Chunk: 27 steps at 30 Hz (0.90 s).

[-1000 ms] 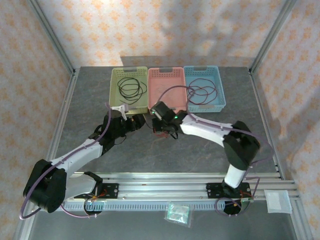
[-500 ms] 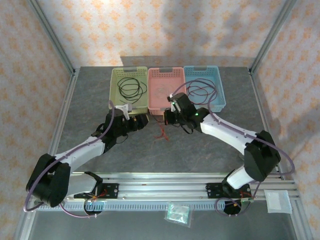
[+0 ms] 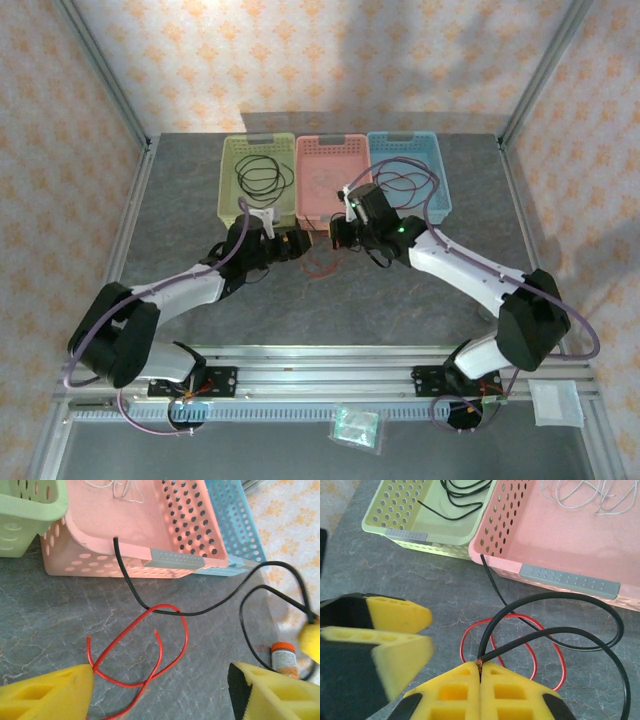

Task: Untangle the cables

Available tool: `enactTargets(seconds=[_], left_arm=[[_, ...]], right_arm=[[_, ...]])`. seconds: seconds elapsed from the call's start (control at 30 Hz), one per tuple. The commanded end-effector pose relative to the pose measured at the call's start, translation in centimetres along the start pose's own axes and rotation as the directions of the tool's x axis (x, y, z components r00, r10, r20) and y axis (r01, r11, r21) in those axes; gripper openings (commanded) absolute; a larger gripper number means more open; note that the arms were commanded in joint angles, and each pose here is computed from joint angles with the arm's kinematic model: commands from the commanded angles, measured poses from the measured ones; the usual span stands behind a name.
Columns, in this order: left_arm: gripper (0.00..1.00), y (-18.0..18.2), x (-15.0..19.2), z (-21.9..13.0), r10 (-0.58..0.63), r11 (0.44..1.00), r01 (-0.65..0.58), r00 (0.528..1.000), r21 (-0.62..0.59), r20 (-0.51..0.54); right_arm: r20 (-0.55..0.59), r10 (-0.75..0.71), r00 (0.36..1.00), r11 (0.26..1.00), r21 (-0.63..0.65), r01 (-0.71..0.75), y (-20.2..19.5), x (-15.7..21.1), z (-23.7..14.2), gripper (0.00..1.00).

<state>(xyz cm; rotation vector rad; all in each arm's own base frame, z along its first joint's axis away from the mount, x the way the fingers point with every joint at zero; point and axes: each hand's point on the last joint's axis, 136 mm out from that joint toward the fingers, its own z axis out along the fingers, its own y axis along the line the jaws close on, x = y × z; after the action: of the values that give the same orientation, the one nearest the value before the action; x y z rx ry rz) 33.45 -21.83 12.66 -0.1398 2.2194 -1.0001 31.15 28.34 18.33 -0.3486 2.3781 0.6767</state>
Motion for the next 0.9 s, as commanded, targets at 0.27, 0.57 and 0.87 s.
enactTargets(seconds=[0.27,0.57,0.87], left_arm=[[0.7,-1.1,-1.1,2.5,0.025,0.999,-0.026,0.999,0.02,0.032],[0.71,2.4,2.4,3.2,0.1,0.98,-0.109,0.993,-0.164,-0.066],[0.7,6.6,2.8,3.1,0.094,0.925,-0.115,0.993,-0.363,-0.076]], right_arm=[[0.08,-0.02,0.997,0.999,-0.027,0.022,0.8,-1.4,-2.9,0.0],[0.108,-0.025,0.994,0.998,-0.046,0.03,1.6,-2.5,-4.1,0.0],[0.157,-0.032,0.987,0.996,-0.081,0.045,2.8,-4.1,-6.1,0.0]])
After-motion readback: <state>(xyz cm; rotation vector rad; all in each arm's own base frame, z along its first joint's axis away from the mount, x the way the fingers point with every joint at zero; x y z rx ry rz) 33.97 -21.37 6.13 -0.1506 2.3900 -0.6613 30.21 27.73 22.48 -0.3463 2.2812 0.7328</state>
